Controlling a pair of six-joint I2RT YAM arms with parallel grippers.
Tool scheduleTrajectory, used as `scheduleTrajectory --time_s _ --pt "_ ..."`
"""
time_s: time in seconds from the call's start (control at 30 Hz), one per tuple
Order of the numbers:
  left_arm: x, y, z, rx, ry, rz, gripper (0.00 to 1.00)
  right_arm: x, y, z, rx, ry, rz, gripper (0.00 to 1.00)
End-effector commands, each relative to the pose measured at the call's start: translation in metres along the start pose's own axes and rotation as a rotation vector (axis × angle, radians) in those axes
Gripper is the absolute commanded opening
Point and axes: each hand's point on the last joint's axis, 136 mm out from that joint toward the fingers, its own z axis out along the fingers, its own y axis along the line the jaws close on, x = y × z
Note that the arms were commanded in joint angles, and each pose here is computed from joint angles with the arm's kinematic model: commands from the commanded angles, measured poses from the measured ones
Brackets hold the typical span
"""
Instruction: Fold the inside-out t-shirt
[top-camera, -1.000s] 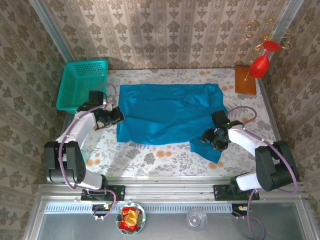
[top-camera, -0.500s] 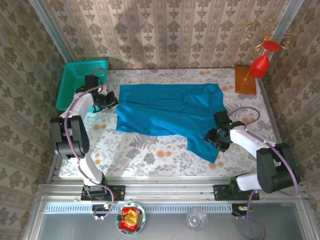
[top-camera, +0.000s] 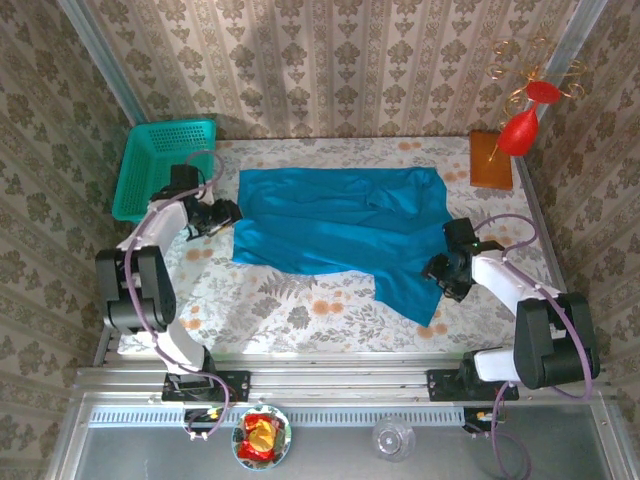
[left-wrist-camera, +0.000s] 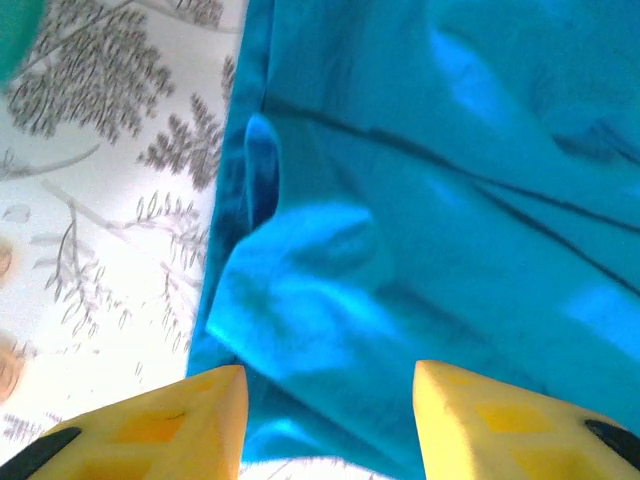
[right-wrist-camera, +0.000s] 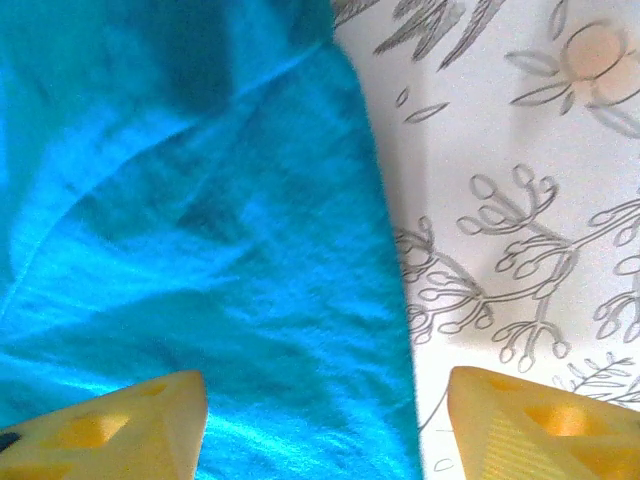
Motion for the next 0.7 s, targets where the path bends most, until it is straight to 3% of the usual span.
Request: scheduleTrajectory --time_s 0.0,0.17,0.4,0.53,0.67 --pt "0.013 0.010 -0.009 -0.023 -0.027 -0.013 0.48 -0.001 0.000 -0.010 0.013 0.027 -0.050 0.61" --pt "0.041 0.017 -0.016 -0.019 -0.035 -0.037 0.48 0.032 -0.011 -0.023 0.012 0.051 -0.060 0.58" --pt "0.059 0.021 -0.018 -0.018 -0.027 -0.051 0.48 0.077 -0.020 -0.009 0.032 0.154 -0.012 0.51" --pt "0.060 0.021 -0.017 -0.017 -0.020 -0.051 0.48 0.090 -0.009 0.009 0.000 0.216 0.020 0.50" --pt "0.059 0.020 -0.018 -0.016 -0.024 -0.050 0.48 0.088 -0.003 0.020 0.012 0.233 0.045 0.41"
